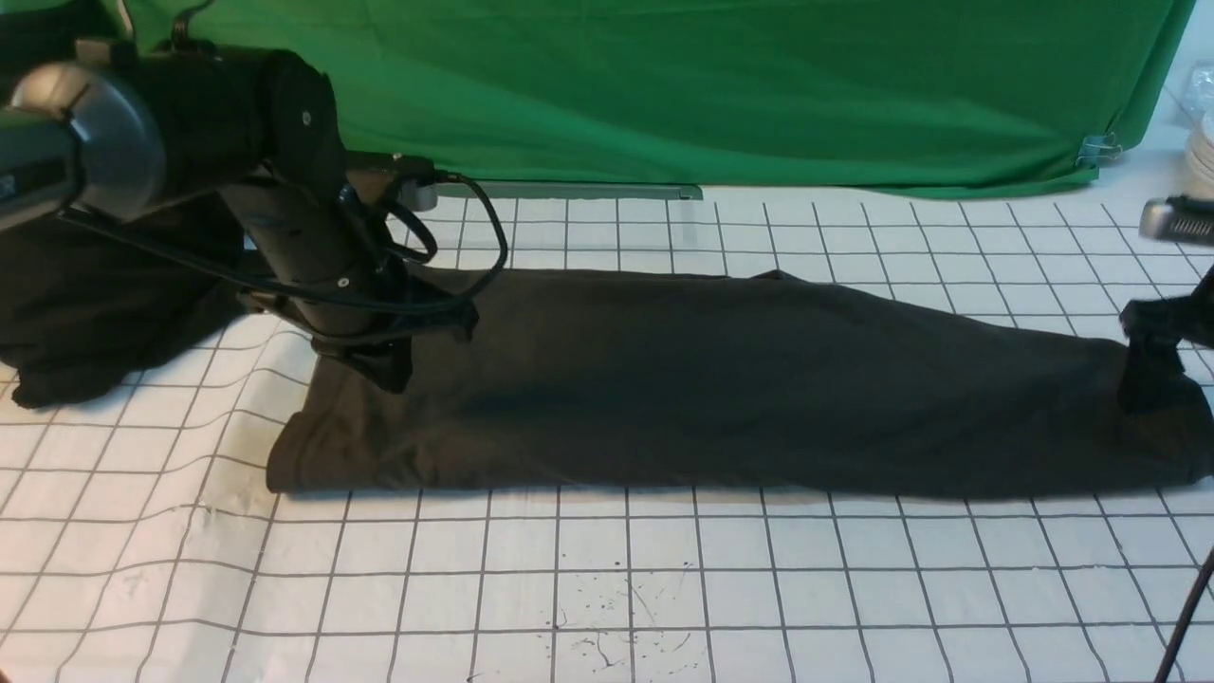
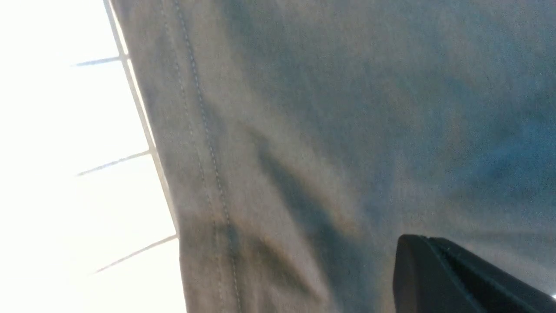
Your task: Fold a long-sleeved shirt over a white checkered tablecloth.
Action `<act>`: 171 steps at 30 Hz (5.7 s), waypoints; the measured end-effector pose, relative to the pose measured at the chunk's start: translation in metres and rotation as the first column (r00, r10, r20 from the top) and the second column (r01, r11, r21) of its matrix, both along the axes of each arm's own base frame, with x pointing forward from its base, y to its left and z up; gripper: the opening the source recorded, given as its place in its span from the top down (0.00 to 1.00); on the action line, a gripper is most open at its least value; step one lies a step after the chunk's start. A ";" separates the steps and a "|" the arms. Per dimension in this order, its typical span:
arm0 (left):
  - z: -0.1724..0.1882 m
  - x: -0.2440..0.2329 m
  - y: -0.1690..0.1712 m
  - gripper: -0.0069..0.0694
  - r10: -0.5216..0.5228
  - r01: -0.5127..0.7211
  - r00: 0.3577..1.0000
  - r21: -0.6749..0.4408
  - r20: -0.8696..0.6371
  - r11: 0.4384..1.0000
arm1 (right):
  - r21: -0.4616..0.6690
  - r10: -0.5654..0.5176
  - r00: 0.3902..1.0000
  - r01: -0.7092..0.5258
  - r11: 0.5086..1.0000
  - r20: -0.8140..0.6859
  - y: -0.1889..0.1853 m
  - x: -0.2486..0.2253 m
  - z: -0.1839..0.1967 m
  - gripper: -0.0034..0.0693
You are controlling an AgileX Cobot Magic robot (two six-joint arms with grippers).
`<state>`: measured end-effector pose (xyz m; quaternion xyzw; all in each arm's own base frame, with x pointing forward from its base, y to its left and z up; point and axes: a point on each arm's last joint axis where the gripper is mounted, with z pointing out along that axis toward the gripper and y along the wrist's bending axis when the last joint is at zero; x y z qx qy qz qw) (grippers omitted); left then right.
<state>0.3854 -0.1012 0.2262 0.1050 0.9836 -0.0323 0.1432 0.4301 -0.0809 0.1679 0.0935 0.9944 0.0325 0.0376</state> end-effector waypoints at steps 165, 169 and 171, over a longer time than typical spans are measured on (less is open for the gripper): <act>0.058 -0.342 0.081 0.91 0.255 0.154 0.545 -0.394 0.799 0.906 | -0.239 0.142 -0.385 -0.216 0.947 0.912 0.103 -0.377 0.174 0.70; 0.056 -0.340 0.082 0.91 0.160 0.172 0.503 -0.280 0.849 0.945 | -0.238 0.142 -0.383 -0.217 0.947 0.913 0.103 -0.377 0.174 0.68; 0.054 -0.338 0.084 0.91 0.163 0.166 0.439 -0.259 0.883 0.952 | -0.237 0.140 -0.384 -0.218 0.947 0.913 0.103 -0.377 0.174 0.67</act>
